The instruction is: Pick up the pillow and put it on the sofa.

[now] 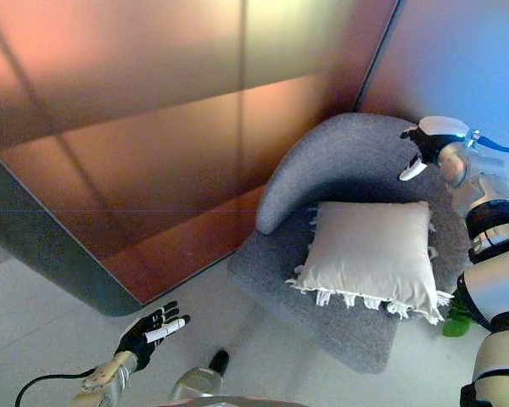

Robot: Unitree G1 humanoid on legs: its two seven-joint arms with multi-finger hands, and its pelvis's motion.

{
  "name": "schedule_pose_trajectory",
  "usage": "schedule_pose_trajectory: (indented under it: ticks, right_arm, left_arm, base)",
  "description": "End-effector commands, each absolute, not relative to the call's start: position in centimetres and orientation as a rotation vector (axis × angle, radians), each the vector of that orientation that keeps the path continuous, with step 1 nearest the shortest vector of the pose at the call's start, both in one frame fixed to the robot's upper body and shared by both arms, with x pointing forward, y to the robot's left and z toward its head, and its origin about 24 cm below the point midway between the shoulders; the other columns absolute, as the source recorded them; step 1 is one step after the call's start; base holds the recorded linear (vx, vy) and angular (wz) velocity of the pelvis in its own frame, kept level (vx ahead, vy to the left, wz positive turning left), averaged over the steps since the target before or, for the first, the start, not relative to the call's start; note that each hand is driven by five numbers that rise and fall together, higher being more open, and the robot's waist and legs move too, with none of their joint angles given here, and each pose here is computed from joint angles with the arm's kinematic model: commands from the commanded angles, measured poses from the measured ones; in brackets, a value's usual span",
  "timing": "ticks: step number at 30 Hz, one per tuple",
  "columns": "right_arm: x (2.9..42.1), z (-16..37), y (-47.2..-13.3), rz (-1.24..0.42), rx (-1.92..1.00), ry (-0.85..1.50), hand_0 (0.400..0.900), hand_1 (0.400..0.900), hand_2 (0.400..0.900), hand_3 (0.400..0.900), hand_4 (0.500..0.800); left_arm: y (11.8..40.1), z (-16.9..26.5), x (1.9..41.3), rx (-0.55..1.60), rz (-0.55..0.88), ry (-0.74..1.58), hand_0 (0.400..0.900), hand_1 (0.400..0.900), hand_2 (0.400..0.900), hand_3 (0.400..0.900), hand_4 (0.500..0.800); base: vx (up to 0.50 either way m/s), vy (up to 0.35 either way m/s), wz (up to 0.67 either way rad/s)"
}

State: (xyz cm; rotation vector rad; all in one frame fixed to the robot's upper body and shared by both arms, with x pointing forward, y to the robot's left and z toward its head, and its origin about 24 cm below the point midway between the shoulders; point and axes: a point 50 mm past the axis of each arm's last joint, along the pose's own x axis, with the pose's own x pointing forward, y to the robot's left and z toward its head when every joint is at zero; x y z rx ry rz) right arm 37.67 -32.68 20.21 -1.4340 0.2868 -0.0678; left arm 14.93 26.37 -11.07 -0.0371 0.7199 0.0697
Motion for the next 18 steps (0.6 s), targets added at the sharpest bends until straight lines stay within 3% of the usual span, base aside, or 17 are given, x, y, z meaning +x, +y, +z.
schedule_pose_trajectory:
  ticks: [1,11,18]
  right_arm:
    - [37.6,25.8,-32.9,-0.207,-1.289,0.105,0.9,0.9,0.9,0.9,0.8]
    - [36.5,17.1,-29.8,-0.118,-0.591,0.026,0.9,0.9,0.9,0.9,0.8]
    - [31.9,7.2,-26.3,-0.133,-0.264,0.063,0.9,0.9,0.9,0.9,0.8]
  left_arm:
    - [25.9,-9.6,17.5,-0.022,-0.001,0.606,0.9,0.9,0.9,0.9,0.8]
    - [24.3,-10.2,17.7,-0.054,-0.004,0.604,0.9,0.9,0.9,0.9,0.8]
    - [22.8,-10.7,17.3,-0.089,0.019,0.589,0.9,0.9,0.9,0.9,0.8]
  base:
    - [-0.071,0.035,-0.15]
    - [-0.088,0.039,-0.2]
    - [-0.088,0.04,-0.26]
